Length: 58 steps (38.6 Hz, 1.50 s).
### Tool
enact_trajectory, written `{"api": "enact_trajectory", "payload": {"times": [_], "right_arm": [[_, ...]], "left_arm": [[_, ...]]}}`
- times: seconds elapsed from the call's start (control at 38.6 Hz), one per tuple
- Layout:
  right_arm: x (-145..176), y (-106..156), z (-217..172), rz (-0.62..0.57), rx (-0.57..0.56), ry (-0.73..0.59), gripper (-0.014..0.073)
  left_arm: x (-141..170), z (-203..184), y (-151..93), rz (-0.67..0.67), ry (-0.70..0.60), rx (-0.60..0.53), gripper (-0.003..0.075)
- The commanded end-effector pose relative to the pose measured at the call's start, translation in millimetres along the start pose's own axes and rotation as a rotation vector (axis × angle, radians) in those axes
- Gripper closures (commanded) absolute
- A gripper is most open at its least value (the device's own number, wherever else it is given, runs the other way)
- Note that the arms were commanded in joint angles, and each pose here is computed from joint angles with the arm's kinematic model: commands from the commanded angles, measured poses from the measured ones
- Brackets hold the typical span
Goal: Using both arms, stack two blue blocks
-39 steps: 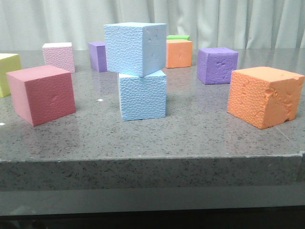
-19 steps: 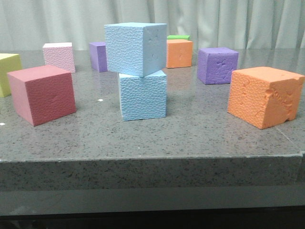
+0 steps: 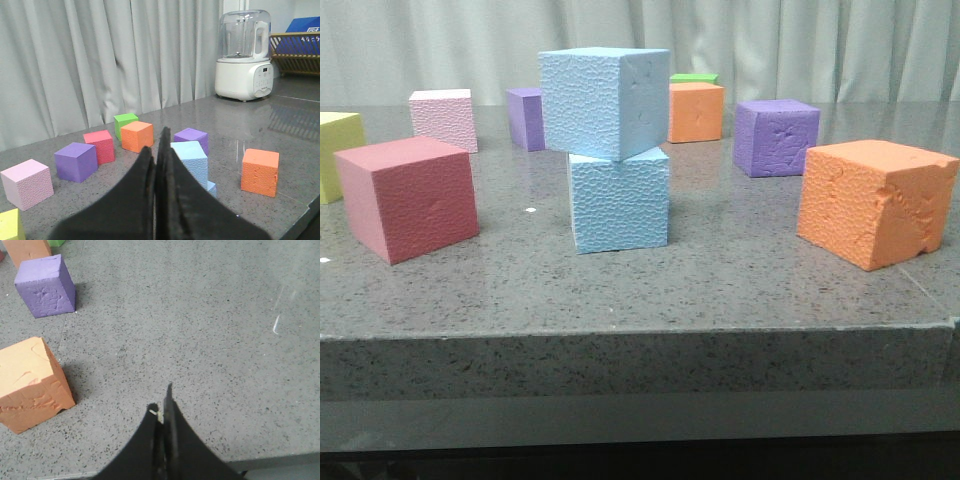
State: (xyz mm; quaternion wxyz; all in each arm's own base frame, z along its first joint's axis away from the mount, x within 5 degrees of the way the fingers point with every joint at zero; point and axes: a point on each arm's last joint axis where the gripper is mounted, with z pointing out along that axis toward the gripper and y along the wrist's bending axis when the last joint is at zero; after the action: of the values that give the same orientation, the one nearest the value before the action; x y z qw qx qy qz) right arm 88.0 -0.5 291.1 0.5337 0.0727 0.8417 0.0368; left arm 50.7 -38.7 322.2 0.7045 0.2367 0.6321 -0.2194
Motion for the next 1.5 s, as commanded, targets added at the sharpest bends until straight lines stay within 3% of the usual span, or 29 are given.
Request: {"api": "enact_trajectory", "payload": {"times": [0.0, 0.13, 0.26, 0.41, 0.65, 0.88, 1.48], "right_arm": [[-13.5, 3.0, -4.0, -0.017, -0.024, -0.085, 0.0662], [-13.5, 3.0, -4.0, -0.017, -0.024, -0.085, 0.0662], [-13.6, 3.0, -4.0, -0.017, -0.024, -0.086, 0.0662], [-13.5, 3.0, -4.0, -0.017, -0.024, -0.085, 0.0662], [-13.6, 3.0, -4.0, -0.017, -0.025, -0.087, 0.0662], [-13.5, 3.0, -4.0, -0.017, -0.024, -0.086, 0.0662], [-13.5, 3.0, -4.0, -0.017, -0.024, -0.086, 0.0662]], "left_arm": [[-2.7, -1.8, -0.9, -0.004, -0.074, 0.009, 0.0741], [32.9, -17.8, 0.8, -0.030, -0.078, -0.062, 0.0741], [61.5, -28.4, 5.7, -0.050, -0.075, -0.227, 0.0741], [84.9, -26.6, 14.4, -0.050, -0.006, -0.410, 0.0741], [112.7, -27.4, 22.0, -0.041, 0.019, -0.553, 0.0741], [115.1, -29.5, 24.9, -0.045, 0.051, -0.619, 0.0741], [115.2, -29.5, 25.2, -0.046, 0.053, -0.623, 0.0741]]}}
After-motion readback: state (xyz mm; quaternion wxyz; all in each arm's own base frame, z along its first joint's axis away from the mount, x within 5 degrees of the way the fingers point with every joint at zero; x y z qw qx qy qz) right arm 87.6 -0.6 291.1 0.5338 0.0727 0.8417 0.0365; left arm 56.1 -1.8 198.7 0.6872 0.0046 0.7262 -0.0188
